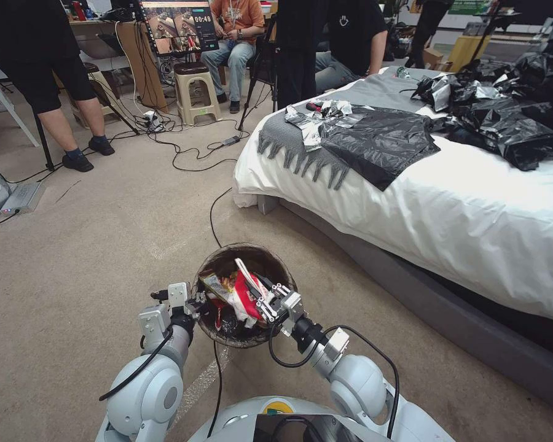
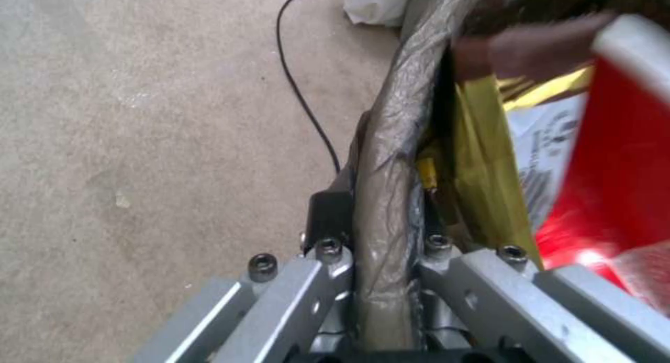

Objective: Pick up the trash bin, then pick up the garbage from the floor and place it into the trash bin.

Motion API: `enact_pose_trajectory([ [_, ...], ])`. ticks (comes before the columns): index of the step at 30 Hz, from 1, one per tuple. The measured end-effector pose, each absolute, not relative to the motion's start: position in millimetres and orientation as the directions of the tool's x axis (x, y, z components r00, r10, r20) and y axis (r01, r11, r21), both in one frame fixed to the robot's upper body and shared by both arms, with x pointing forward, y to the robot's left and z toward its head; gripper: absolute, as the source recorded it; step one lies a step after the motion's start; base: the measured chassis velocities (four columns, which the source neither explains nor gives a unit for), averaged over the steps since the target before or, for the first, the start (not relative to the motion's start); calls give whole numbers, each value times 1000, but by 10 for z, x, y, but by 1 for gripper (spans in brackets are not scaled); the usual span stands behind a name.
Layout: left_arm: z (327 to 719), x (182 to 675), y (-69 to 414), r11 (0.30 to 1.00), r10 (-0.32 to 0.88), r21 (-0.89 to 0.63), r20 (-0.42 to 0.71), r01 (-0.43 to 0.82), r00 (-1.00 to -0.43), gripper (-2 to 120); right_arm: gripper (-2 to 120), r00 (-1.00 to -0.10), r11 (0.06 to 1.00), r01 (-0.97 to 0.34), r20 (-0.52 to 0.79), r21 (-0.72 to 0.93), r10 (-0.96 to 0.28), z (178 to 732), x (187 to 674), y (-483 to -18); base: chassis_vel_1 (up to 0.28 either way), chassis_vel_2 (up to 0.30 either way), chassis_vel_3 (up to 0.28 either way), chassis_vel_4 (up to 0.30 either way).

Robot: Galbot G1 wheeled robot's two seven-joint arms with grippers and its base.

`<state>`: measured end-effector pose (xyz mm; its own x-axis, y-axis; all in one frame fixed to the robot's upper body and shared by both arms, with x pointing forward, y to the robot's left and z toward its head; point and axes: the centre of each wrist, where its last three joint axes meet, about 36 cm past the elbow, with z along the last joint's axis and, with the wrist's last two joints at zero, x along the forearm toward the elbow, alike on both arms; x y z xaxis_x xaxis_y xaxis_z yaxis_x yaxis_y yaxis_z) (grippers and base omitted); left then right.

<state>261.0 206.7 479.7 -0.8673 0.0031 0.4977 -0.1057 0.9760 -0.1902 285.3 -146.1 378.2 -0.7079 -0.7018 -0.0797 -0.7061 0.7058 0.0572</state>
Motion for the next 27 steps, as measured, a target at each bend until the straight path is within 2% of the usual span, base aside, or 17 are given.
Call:
enact_pose_trajectory([
  [1,4797,2610,2067,976,3,-190,498,-106,-867,4,37,-708,706,-706,-80,57,-702,3782,2853,-1461,0,0,0,0],
  [4,4798,2611,2064,976,4,-191,498,-106,-867,4,52,-707,705,-707,-79,56,-703,3781,2846,-1459,0,0,0,0],
  [5,4798,2611,2064,976,4,-191,498,-106,-867,4,52,-707,705,-707,-79,56,-703,3781,2846,-1459,0,0,0,0],
  [8,4796,2609,2061,976,4,-192,499,-106,-867,4,67,-705,703,-709,-77,53,-705,3778,2843,-1458,0,0,0,0],
  [9,4796,2609,2061,976,4,-192,499,-106,-867,4,67,-705,703,-709,-77,53,-705,3778,2843,-1458,0,0,0,0],
  [12,4794,2606,2061,976,4,-191,500,-106,-866,4,82,-704,702,-710,-76,51,-706,3777,2843,-1464,0,0,0,0],
  [13,4794,2606,2061,976,4,-191,500,-106,-866,4,82,-704,702,-710,-76,51,-706,3777,2843,-1464,0,0,0,0],
  [15,4793,2605,2061,976,4,-191,501,-105,-866,4,92,-703,702,-711,-75,48,-707,3781,2844,-1471,0,0,0,0],
  [16,4793,2605,2061,976,4,-191,501,-105,-866,4,92,-703,702,-711,-75,48,-707,3781,2844,-1471,0,0,0,0],
  [17,4791,2606,2061,976,5,-190,501,-105,-865,4,97,-704,703,-710,-78,45,-706,3793,2849,-1477,0,0,0,0],
  [27,4758,2616,2068,977,2,-185,508,-106,-861,4,100,-704,711,-703,-145,3,-696,4018,2886,-1510,0,0,0,0],
])
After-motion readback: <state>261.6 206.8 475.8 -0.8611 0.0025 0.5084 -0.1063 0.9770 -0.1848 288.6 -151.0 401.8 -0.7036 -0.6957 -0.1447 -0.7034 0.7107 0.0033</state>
